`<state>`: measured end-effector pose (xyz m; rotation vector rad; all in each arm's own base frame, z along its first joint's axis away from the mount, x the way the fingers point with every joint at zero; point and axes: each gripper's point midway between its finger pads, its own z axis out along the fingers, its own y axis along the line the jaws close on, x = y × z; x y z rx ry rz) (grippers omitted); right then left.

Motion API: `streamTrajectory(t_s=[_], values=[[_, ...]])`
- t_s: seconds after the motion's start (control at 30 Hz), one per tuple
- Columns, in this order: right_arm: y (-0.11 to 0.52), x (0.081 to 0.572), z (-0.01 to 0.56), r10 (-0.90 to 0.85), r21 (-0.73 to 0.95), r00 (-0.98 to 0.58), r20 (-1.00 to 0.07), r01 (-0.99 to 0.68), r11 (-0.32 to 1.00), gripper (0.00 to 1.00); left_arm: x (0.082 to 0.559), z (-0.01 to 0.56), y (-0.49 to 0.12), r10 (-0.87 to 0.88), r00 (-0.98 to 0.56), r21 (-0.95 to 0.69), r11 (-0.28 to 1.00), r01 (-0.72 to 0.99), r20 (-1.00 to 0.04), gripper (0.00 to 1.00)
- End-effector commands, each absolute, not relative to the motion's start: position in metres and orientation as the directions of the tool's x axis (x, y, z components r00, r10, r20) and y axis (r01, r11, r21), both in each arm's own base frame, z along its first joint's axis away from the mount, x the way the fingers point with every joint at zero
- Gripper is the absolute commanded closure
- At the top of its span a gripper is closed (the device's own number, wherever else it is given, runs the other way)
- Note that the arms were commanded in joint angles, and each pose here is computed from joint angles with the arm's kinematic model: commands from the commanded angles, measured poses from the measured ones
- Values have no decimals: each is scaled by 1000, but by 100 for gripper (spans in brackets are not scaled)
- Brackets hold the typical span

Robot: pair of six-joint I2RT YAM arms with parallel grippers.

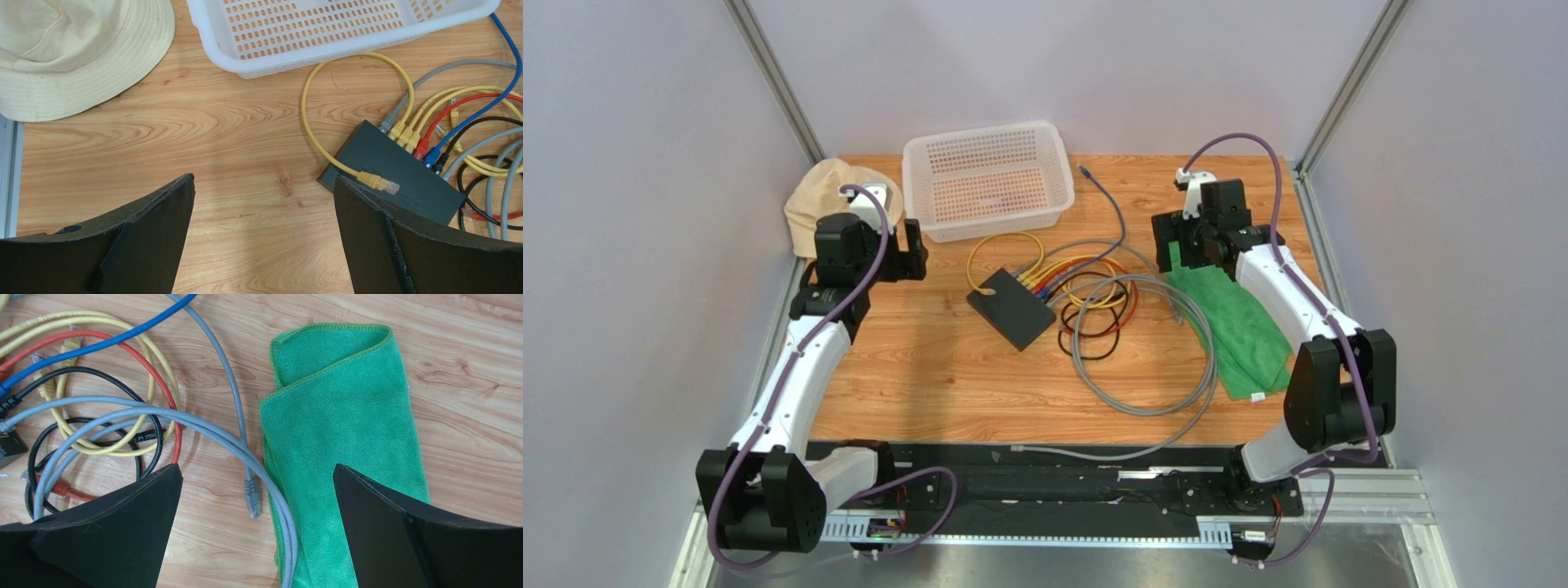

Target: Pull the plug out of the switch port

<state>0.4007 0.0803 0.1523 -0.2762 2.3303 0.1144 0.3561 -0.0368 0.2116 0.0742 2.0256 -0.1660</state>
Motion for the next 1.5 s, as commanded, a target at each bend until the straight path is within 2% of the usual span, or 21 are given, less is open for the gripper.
streamTrajectory(t_s=[0.0,0.07,0.23,0.33,0.37,0.43,0.5,0.6,0.73,0.83,1.0,1.1,1.13,1.23,1.33,1.47], values=[[84,409,158,-329,-82,-641,-694,-384,920,0,357,222,-41,-17,-424,-90,984,152,-905,7],[92,398,141,-421,-49,-666,-616,-501,864,3,356,221,-41,-12,-429,-88,984,157,-903,4],[88,416,116,-448,-33,-726,-522,-507,861,25,348,216,-51,-20,-452,-124,972,201,-892,3],[85,428,97,-448,-25,-750,-487,-500,866,46,341,215,-57,-33,-460,-150,964,221,-887,5],[79,431,81,-439,-26,-776,-453,-481,877,56,340,214,-58,-35,-463,-156,961,226,-886,5],[69,438,72,-404,-25,-806,-433,-437,899,65,333,209,-61,-62,-489,-191,957,219,-870,7],[57,439,54,-390,-39,-834,-390,-408,912,67,323,203,-72,-92,-537,-258,936,242,-838,11],[40,441,36,-381,-71,-853,-357,-383,921,77,315,198,-85,-100,-568,-312,905,289,-817,15],[1,450,25,-312,-105,-882,-354,-294,950,82,318,192,-80,-96,-581,-296,919,260,-809,15],[-43,459,27,-255,-176,-898,-359,-203,963,83,320,187,-81,-97,-585,-302,916,264,-805,15],[-33,475,55,-206,-124,-875,-439,-168,978,85,327,175,-81,-116,-609,-319,918,236,-784,13],[13,477,83,-194,14,-840,-506,-234,972,71,331,169,-83,-123,-624,-334,913,232,-771,12],[36,474,89,-221,38,-826,-519,-280,959,63,332,167,-84,-124,-629,-340,911,234,-767,12],[95,465,118,-308,64,-756,-577,-417,907,53,335,157,-86,-125,-661,-355,907,226,-740,14],[146,449,129,-402,67,-688,-604,-547,835,48,341,140,-86,-128,-700,-367,908,203,-702,15],[191,433,121,-463,102,-654,-599,-635,766,46,349,128,-92,-149,-714,-404,892,201,-685,15]])
